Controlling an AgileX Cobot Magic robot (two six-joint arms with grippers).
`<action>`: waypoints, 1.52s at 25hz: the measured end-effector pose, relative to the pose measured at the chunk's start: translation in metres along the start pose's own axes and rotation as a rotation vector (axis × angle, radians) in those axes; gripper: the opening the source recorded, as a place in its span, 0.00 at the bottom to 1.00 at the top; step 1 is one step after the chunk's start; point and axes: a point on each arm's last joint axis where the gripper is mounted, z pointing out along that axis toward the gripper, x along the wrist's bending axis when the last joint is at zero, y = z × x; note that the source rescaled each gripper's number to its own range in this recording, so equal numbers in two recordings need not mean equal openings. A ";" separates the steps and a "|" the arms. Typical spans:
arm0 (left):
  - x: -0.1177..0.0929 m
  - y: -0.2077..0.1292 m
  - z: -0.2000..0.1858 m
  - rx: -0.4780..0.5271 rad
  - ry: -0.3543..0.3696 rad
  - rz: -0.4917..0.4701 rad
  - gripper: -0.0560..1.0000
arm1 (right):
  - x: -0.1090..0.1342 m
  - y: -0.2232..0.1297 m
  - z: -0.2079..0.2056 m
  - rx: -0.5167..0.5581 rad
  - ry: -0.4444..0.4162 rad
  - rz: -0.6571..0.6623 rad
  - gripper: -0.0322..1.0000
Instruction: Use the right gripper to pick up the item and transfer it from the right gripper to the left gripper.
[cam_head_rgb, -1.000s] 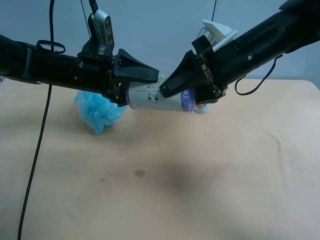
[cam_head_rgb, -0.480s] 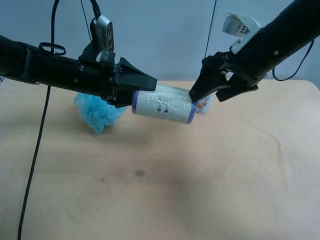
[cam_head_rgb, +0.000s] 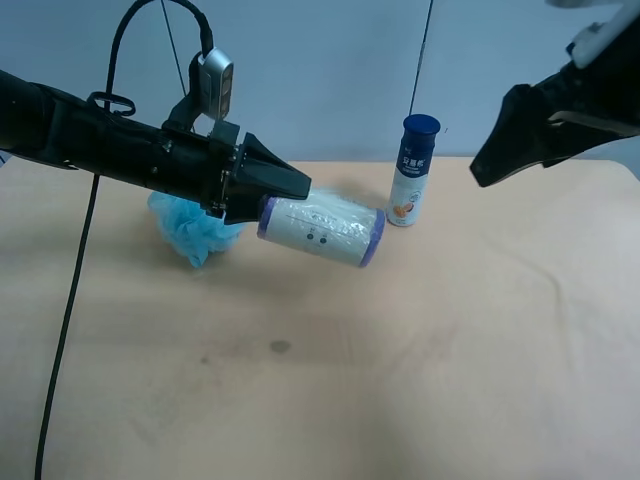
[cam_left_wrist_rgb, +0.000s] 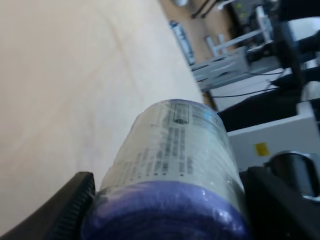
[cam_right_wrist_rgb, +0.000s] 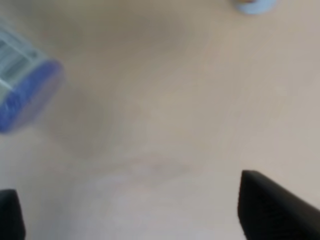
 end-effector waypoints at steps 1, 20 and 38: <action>0.000 0.001 0.000 0.006 0.012 0.001 0.07 | -0.001 -0.003 -0.006 -0.003 -0.028 -0.008 0.56; -0.003 0.013 -0.003 0.054 0.051 0.042 0.06 | 0.007 -0.075 -0.070 -0.136 -0.258 -0.014 0.77; -0.004 0.012 -0.003 0.056 0.048 0.042 0.06 | 0.014 -0.204 -0.058 -0.215 -0.378 0.090 0.90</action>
